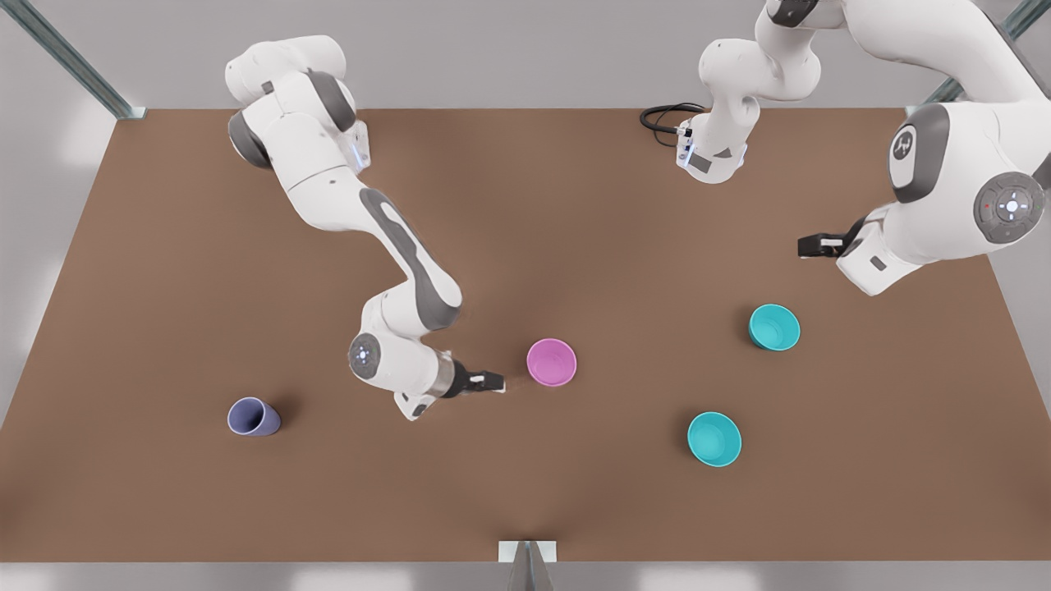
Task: Stack the blue bowl on the pink bowl
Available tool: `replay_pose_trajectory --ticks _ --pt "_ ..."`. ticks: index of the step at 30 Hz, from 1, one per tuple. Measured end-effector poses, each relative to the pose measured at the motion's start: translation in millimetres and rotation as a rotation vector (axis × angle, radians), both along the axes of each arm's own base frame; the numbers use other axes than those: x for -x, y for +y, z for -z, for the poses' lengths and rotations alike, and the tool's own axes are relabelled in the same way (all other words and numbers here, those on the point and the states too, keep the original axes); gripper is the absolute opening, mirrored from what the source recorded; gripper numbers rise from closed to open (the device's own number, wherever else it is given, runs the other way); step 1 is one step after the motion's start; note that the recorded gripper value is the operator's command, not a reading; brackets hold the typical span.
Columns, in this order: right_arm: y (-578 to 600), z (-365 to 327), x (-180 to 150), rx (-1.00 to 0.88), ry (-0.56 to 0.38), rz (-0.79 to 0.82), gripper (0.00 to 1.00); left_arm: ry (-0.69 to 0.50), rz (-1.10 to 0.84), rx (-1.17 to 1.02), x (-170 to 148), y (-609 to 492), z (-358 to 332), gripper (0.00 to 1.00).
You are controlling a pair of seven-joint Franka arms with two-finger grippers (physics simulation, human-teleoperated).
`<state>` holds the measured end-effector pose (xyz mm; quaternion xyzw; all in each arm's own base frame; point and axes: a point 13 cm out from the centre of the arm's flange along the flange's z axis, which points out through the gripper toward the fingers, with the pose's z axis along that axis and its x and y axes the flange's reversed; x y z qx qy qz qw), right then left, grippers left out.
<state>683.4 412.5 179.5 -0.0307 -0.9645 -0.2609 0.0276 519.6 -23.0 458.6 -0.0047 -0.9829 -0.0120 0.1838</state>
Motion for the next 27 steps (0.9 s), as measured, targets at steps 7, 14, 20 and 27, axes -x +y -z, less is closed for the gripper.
replay_pose_trajectory --ticks 7,14,20,27 --pt "-357.5 -139.3 -10.0 0.37 0.134 0.012 1.0 0.117 -0.193 0.167 20.1 88.7 213.7 1.0" --pt "-396.3 -324.9 132.5 0.628 0.188 -0.139 1.0 -0.071 -0.207 0.207 8.1 138.0 318.1 1.0" --pt "-402.7 -300.0 151.8 0.635 0.31 -0.215 1.0 -0.108 -0.142 0.208 18.5 150.6 366.1 1.0" --pt "-406.9 -289.0 146.1 0.628 0.318 -0.252 1.0 -0.099 -0.057 0.22 25.6 152.1 399.7 0.7"
